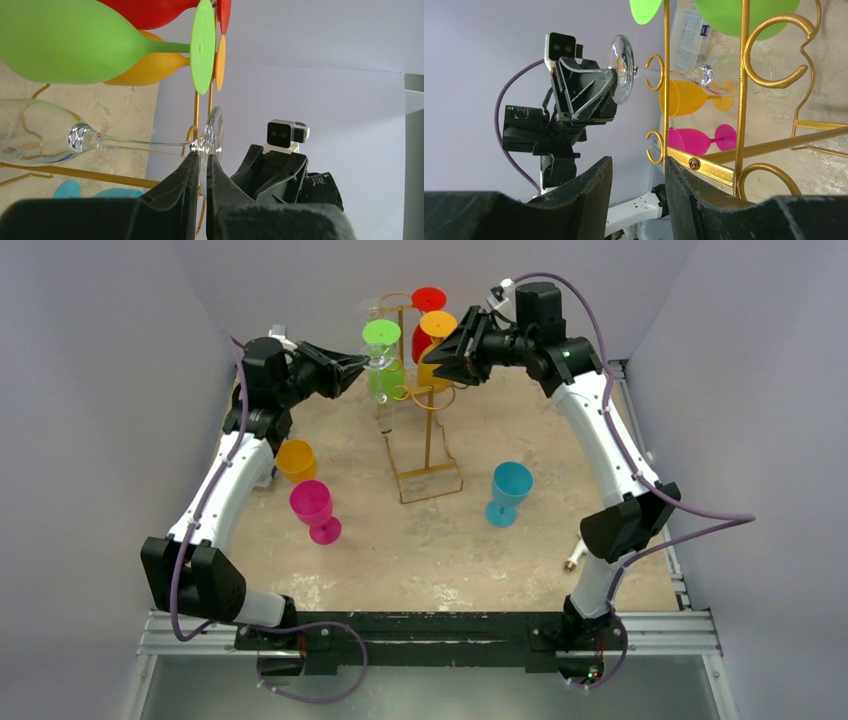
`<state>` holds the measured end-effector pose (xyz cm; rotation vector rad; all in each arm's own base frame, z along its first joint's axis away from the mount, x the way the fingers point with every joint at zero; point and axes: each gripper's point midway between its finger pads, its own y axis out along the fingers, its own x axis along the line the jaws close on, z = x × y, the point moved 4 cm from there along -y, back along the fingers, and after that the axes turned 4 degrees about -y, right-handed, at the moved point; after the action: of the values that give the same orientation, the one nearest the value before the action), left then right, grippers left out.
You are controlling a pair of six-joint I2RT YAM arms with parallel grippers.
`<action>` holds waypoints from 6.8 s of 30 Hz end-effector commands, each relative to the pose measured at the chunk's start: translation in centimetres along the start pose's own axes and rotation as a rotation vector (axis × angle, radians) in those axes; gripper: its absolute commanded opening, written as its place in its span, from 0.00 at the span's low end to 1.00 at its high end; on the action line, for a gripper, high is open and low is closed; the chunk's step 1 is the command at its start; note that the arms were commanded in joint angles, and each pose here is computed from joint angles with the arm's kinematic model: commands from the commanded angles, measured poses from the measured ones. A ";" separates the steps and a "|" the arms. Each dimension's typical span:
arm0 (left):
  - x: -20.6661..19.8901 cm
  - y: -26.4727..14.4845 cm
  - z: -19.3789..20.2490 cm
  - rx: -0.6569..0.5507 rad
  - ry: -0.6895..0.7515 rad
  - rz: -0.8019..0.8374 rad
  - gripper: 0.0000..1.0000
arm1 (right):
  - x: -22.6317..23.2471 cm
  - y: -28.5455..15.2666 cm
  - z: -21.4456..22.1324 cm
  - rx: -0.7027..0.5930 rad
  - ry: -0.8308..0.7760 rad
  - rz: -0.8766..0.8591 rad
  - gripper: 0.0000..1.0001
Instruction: Take the wine glass off the wine glass rack
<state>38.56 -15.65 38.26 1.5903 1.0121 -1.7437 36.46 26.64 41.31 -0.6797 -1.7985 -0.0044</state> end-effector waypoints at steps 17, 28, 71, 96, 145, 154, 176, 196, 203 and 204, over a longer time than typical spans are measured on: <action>-3.6 -5.9 1.1 -0.011 0.150 0.139 0.00 | 3.6 -2.5 0.1 -0.028 -0.077 -0.087 0.43; -4.7 -8.8 1.7 -0.005 0.186 0.175 0.00 | 4.6 -3.3 0.3 -0.019 -0.043 -0.090 0.44; -7.6 -17.7 8.3 0.160 0.723 0.354 0.00 | 7.0 -2.1 5.4 0.201 0.101 -0.128 0.61; -8.7 -19.6 9.6 0.059 1.012 0.592 0.00 | 10.5 2.9 11.0 0.348 0.260 -0.151 0.66; -9.2 -19.3 9.8 0.059 1.001 0.655 0.00 | 14.9 3.6 12.1 0.425 0.317 -0.307 0.00; -8.4 -19.3 9.6 0.069 0.995 0.551 0.16 | 15.4 3.3 11.9 0.412 0.287 -0.338 0.00; -10.7 -20.3 9.0 0.024 0.911 0.428 0.86 | 16.2 2.6 11.8 0.394 0.218 -0.389 0.00; -13.3 -19.4 8.5 0.078 0.829 0.376 1.00 | 14.1 1.8 12.7 0.361 -0.057 -0.348 0.00; -12.9 -19.2 6.3 -0.033 0.725 0.245 0.98 | 13.8 1.4 12.1 0.332 -0.124 -0.350 0.00; -13.0 -19.3 6.1 -0.039 0.705 0.242 0.97 | 13.7 1.4 12.1 0.328 -0.136 -0.349 0.00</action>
<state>21.75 -12.34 52.61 2.3694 1.0220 -0.9854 24.93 39.28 45.44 -0.1821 -1.7895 0.1735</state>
